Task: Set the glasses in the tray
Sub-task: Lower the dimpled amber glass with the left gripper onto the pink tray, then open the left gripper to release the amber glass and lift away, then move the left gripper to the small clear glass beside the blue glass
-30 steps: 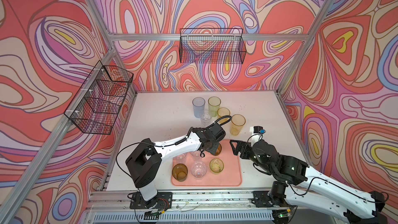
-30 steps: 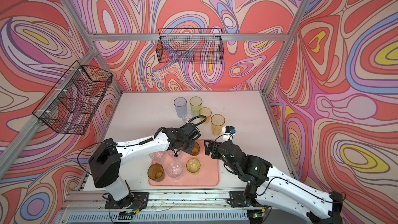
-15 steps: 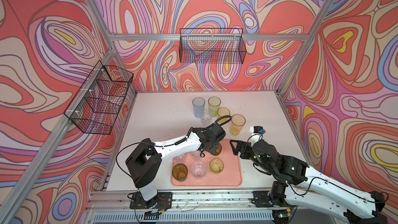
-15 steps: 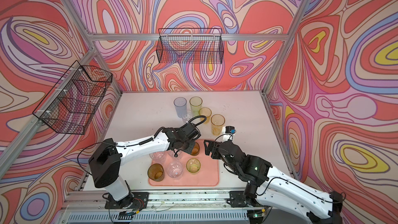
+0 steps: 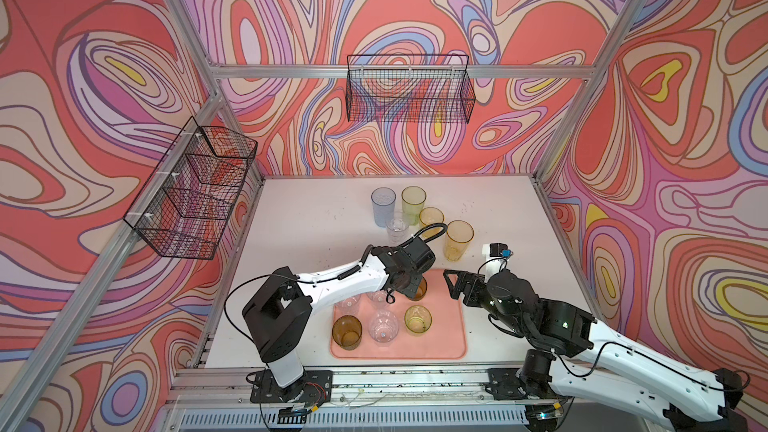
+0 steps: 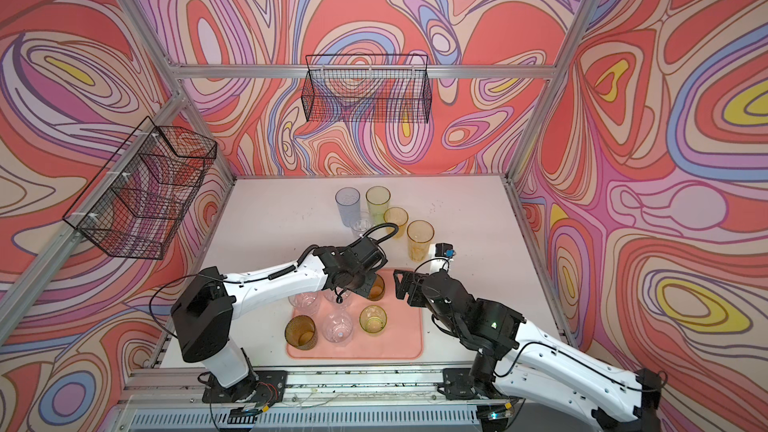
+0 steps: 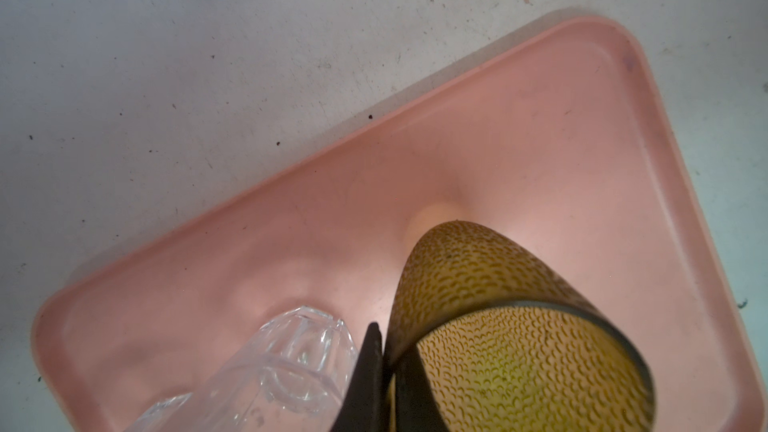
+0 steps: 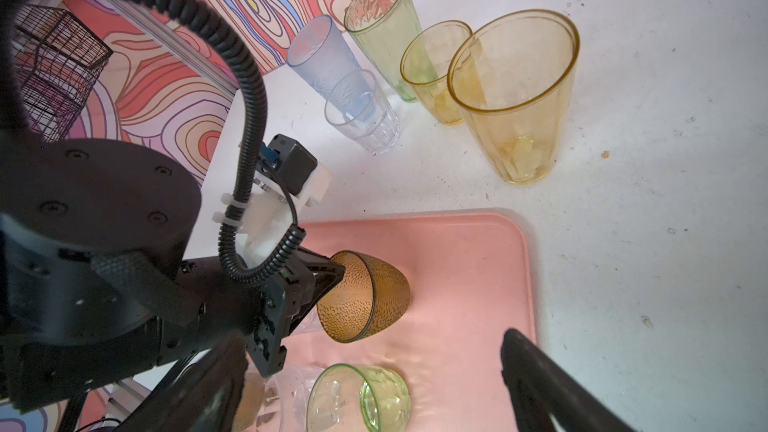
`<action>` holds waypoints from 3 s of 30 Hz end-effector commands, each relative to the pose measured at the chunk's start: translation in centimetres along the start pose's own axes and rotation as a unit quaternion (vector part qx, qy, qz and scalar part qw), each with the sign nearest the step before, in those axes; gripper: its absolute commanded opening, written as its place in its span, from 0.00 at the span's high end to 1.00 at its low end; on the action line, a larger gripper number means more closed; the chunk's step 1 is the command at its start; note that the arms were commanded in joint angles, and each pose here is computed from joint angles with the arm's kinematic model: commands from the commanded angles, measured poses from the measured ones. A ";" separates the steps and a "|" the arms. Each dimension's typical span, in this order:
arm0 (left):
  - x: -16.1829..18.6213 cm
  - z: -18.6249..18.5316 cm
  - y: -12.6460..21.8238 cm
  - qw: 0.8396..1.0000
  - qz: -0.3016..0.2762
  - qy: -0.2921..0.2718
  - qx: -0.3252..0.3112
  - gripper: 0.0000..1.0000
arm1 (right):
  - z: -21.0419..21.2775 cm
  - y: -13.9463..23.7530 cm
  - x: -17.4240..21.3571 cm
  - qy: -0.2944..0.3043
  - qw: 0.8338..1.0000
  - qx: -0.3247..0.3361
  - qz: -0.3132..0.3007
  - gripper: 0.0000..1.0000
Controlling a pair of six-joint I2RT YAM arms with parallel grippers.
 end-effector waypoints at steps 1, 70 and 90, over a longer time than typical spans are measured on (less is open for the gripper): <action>-0.3 -0.4 0.5 1.000 -0.001 -0.008 0.000 0.93 | -0.5 -0.2 0.1 0.002 1.000 0.014 -0.003 0.02; -7.9 12.5 3.9 0.981 -0.080 0.177 -0.012 0.00 | 5.8 5.6 -6.1 -0.007 0.998 -0.002 -0.069 0.02; -8.6 16.0 -0.4 0.975 -0.064 0.211 -0.024 0.01 | 7.0 3.9 -5.9 0.012 0.998 0.026 -0.053 0.02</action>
Point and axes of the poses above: each gripper's point midway between its finger pads, its own y axis back along the fingers, its own z axis along the line the jaws close on, x = y × z, the point moved 10 cm from there along y, back along the fingers, and after that the axes turned 15 degrees about -y, right-handed, at the moved point
